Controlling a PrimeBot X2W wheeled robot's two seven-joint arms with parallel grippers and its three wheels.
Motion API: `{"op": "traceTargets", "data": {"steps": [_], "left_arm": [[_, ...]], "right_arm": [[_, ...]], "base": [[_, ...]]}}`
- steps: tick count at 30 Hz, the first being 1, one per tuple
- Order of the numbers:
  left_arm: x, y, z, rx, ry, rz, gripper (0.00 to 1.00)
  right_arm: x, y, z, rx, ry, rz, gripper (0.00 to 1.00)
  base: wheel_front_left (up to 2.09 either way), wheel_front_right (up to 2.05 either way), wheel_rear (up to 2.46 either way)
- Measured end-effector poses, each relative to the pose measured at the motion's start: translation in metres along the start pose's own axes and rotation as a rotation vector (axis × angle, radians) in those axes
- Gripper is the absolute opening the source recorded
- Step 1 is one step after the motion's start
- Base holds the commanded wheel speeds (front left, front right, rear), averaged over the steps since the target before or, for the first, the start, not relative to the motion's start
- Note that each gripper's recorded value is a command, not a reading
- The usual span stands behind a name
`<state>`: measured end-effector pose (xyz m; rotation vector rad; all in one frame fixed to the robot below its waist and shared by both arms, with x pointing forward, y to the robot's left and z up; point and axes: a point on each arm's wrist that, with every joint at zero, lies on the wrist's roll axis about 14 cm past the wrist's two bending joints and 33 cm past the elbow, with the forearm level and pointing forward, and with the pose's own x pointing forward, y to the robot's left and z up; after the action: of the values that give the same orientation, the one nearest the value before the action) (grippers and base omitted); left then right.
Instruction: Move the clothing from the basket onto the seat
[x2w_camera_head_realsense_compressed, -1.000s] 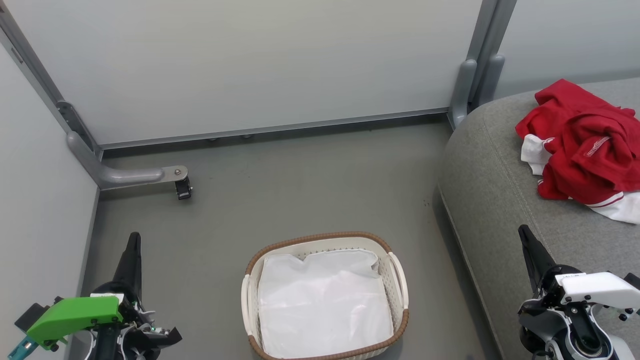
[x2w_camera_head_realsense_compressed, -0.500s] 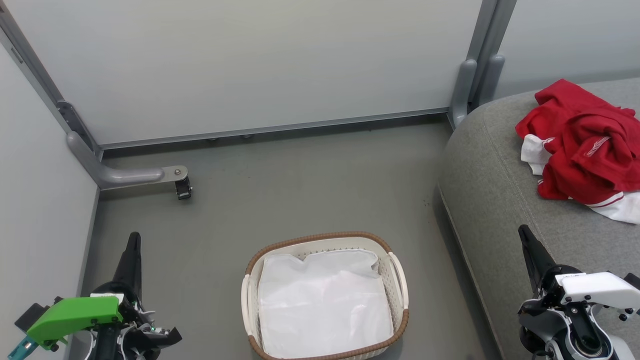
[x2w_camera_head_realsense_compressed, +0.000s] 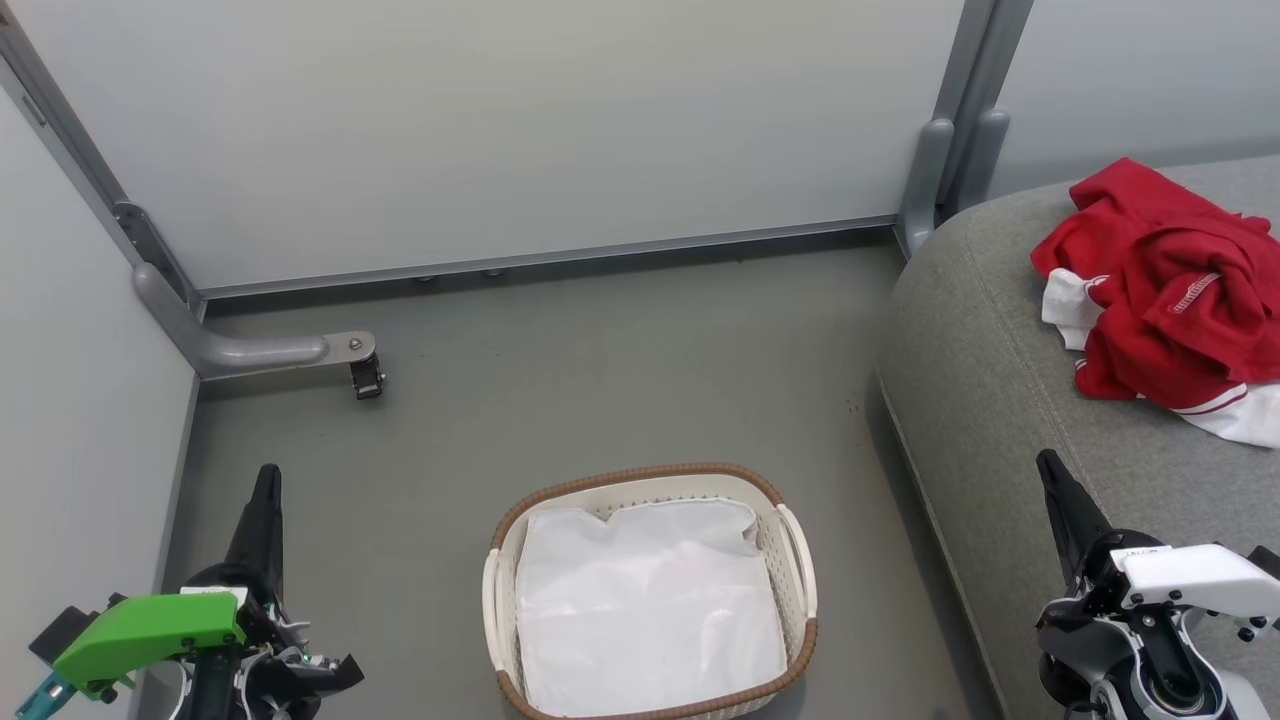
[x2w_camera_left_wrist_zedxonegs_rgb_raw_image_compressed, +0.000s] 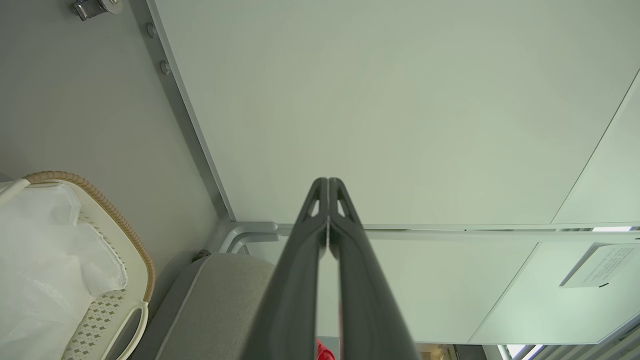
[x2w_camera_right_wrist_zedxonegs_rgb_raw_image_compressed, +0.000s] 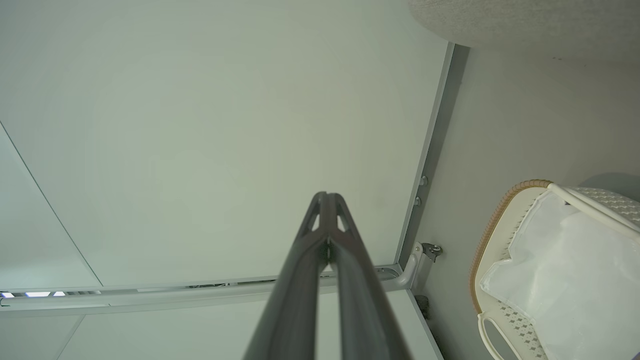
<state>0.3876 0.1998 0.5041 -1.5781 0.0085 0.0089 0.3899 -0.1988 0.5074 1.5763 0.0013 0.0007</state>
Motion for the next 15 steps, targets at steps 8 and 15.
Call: {"op": "traceTargets", "data": {"steps": [8,15], "left_arm": [[0.0000,0.0000,0.0000,0.000,0.000,0.000,0.00],[0.0000,0.0000,0.0000,0.000,0.000,0.000,0.00]], "right_arm": [[0.0000,0.0000,0.0000,0.000,0.000,0.000,0.00],[0.0000,0.0000,0.0000,0.000,0.000,0.000,0.00]], "base": [[0.00,0.00,0.00],[0.00,0.00,0.00]]}}
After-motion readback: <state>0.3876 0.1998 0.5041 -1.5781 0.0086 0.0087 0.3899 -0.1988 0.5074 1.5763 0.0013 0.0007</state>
